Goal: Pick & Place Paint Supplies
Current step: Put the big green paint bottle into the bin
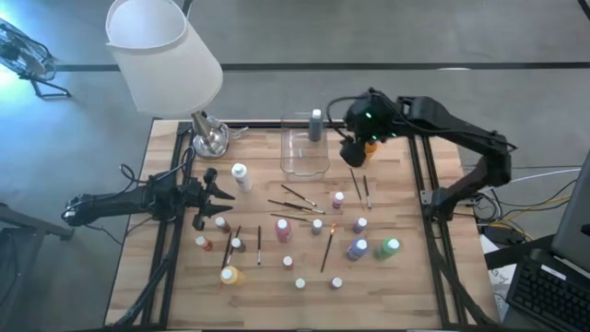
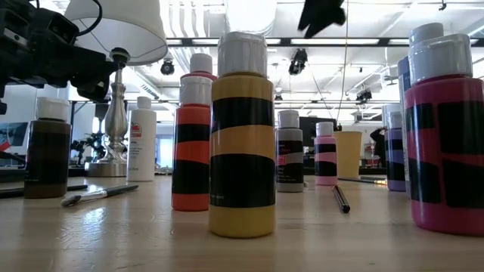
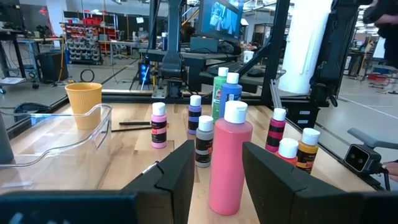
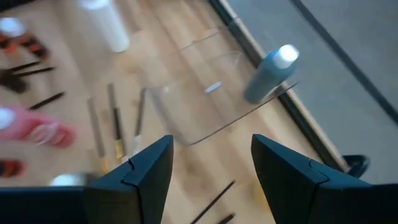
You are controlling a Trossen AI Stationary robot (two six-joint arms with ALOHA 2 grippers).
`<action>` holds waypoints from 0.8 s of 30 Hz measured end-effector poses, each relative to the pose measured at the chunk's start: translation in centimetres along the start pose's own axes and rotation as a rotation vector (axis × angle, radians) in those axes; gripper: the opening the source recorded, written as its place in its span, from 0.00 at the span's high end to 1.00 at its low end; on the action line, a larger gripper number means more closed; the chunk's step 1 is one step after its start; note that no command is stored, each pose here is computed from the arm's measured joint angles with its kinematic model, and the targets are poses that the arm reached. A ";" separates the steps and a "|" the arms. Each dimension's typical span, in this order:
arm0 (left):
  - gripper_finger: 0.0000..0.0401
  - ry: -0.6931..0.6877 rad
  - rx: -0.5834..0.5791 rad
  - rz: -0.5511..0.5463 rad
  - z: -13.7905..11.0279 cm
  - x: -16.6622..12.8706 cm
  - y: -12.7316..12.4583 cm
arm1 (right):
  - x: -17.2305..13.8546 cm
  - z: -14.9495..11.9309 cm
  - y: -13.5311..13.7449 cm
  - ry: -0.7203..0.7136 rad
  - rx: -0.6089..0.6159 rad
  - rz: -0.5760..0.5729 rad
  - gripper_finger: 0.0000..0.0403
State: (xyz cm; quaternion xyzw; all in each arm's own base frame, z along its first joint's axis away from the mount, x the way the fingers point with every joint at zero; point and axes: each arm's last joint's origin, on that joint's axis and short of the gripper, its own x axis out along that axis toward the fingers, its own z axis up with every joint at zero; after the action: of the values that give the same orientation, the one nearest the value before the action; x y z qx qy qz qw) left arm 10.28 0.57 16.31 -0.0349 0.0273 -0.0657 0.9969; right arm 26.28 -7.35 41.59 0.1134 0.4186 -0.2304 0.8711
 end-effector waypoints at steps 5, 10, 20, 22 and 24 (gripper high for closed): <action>0.65 0.000 0.000 0.000 0.0 0.0 0.0 | -2.7 -2.1 2.6 0.021 -0.011 0.052 0.47; 0.65 0.000 0.000 0.000 0.0 0.0 0.0 | -4.5 -4.5 5.5 0.076 -0.031 0.079 0.45; 0.65 0.000 0.000 0.000 0.0 0.0 0.0 | -7.2 -9.0 10.8 0.161 -0.047 0.144 0.44; 0.65 0.000 0.000 0.000 0.0 0.0 0.0 | -7.8 -10.0 11.5 0.169 -0.051 0.140 0.46; 0.65 0.000 0.000 0.000 0.0 0.0 0.0 | -8.3 -10.9 12.3 0.169 -0.051 0.144 0.47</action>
State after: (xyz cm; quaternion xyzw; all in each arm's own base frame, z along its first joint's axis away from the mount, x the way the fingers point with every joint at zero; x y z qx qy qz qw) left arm 10.29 0.56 16.31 -0.0349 0.0273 -0.0659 0.9968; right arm 20.55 10.12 41.33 0.1399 0.4868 -0.1461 0.8497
